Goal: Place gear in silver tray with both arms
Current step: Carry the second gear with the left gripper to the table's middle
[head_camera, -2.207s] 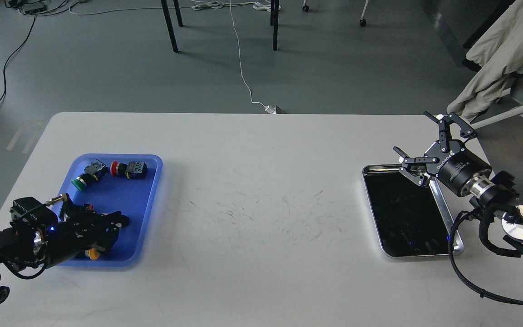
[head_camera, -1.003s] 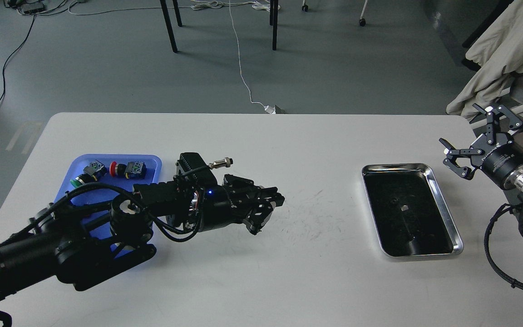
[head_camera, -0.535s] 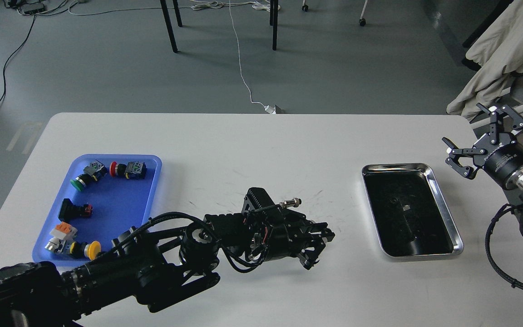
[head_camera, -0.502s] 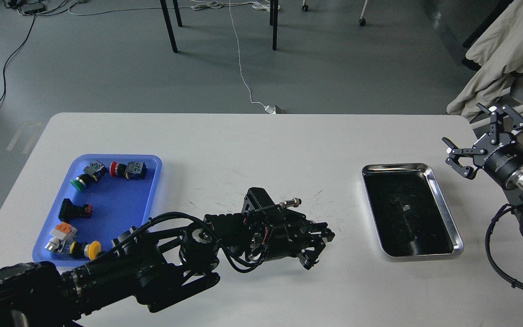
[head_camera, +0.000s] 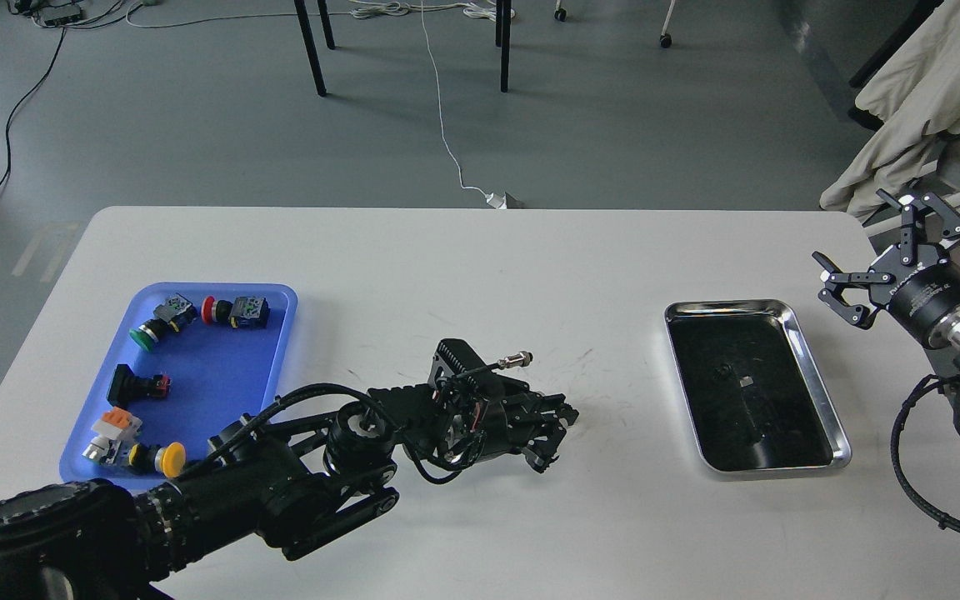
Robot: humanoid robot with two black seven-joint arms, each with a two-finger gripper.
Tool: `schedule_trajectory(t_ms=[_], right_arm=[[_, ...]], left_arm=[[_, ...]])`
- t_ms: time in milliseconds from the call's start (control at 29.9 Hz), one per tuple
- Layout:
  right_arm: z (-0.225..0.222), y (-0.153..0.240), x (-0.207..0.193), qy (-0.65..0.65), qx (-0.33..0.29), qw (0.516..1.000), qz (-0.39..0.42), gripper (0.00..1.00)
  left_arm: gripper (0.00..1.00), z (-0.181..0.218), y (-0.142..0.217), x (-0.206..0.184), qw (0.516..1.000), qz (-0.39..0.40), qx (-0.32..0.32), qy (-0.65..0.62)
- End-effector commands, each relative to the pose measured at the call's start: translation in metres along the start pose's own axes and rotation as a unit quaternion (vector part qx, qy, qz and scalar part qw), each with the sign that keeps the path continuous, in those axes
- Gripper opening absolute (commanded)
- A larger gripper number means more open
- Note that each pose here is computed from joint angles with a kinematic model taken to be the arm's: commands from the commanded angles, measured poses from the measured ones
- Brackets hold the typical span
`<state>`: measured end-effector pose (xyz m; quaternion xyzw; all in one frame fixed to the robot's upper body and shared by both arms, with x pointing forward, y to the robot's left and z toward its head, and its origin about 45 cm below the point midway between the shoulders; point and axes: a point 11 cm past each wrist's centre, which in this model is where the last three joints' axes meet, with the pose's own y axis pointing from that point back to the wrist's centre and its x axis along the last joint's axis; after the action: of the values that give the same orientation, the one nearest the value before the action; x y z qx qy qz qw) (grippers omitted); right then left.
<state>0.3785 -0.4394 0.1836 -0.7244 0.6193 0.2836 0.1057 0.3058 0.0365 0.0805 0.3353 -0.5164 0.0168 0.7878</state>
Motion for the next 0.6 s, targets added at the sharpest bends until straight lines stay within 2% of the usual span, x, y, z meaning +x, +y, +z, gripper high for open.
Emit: schedule_trajectory(t_ms=[0,267,568], right_arm=[[0.002,-0.001,-0.002,-0.002,-0.001,1.000,-0.002,0.98],[-0.002,-0.001,-0.001,-0.001,0.002,1.000,-0.002,0.98],[0.000,0.000,0.001,0.000,0.001,1.000,0.002,0.98]], left_arm=[[0.10,-0.001,0.000,0.006,1.000,0.011,0.011,0.020],[0.12,0.019,-0.002,0.021,0.999,0.034,-0.013,0.027],[0.15,0.022,-0.002,0.017,0.999,0.032,-0.016,0.029]])
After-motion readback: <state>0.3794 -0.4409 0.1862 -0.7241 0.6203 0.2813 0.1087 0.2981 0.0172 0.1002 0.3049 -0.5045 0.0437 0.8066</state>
